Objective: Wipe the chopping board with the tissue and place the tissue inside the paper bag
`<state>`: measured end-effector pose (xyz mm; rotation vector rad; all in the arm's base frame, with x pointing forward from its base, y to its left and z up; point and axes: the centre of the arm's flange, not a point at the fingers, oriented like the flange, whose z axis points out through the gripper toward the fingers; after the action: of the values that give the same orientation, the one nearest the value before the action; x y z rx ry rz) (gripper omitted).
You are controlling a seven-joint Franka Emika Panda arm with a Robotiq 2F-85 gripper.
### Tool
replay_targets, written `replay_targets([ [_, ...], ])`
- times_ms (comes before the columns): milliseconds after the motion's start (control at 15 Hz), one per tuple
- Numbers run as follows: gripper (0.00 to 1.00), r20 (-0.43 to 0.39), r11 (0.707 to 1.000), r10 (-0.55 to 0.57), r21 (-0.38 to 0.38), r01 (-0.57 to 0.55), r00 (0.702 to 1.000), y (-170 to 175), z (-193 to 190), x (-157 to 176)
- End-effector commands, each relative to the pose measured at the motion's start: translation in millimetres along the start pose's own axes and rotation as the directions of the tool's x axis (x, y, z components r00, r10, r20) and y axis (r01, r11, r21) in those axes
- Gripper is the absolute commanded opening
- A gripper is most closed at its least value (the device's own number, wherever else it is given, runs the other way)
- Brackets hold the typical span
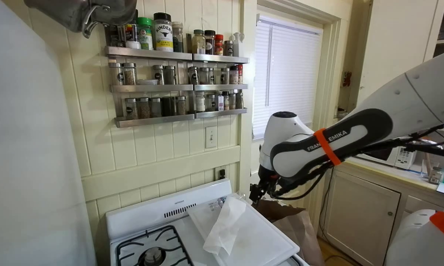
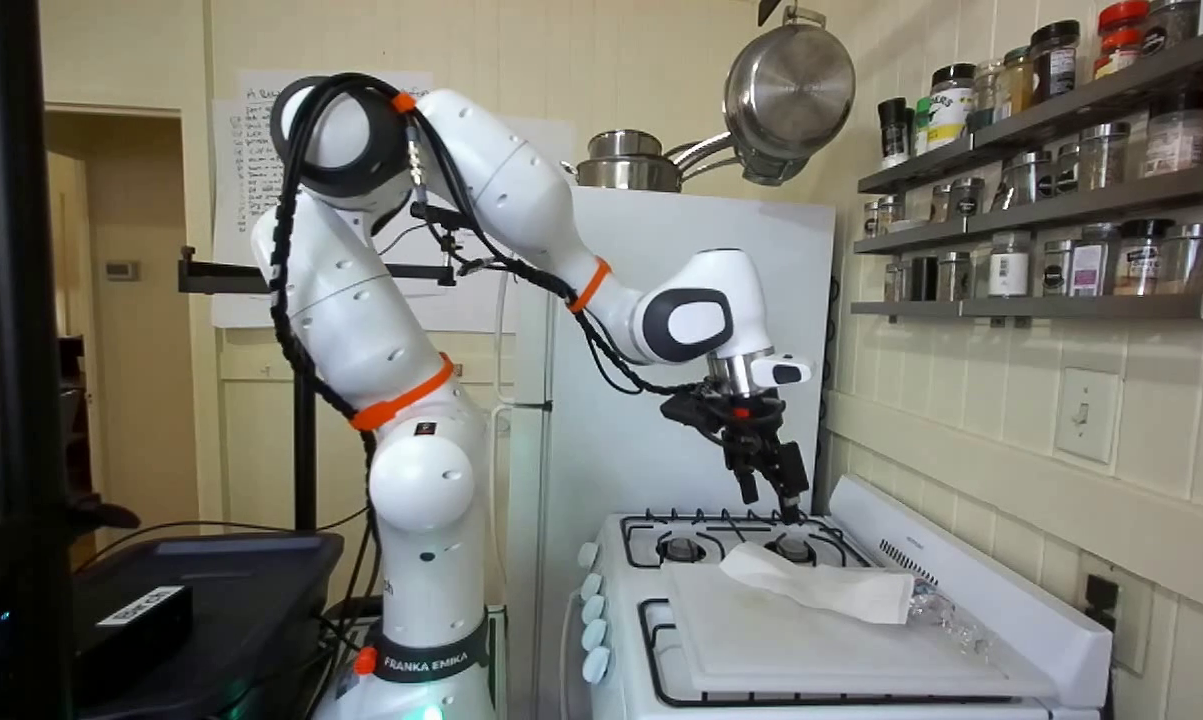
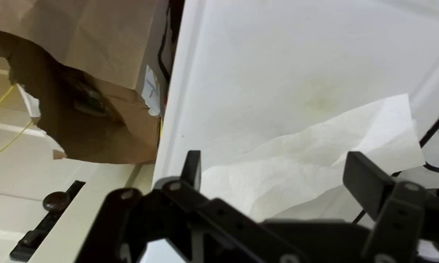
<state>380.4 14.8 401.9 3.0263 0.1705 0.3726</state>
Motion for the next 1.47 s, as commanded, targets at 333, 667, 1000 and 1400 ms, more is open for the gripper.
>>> replay_targets([
  [333,1.00,0.022,0.997,0.020,0.076,-0.022,1.000,-25.5,57.4,30.7],
  [667,1.00,0.042,0.996,0.014,0.089,-0.018,0.999,-32.8,70.4,43.5],
  [1000,1.00,-0.054,0.958,0.286,0.009,-0.286,0.957,-39.4,111.3,57.6],
  [1400,1.00,-0.068,0.914,0.406,0.030,-0.405,0.911,-54.2,138.7,63.6],
])
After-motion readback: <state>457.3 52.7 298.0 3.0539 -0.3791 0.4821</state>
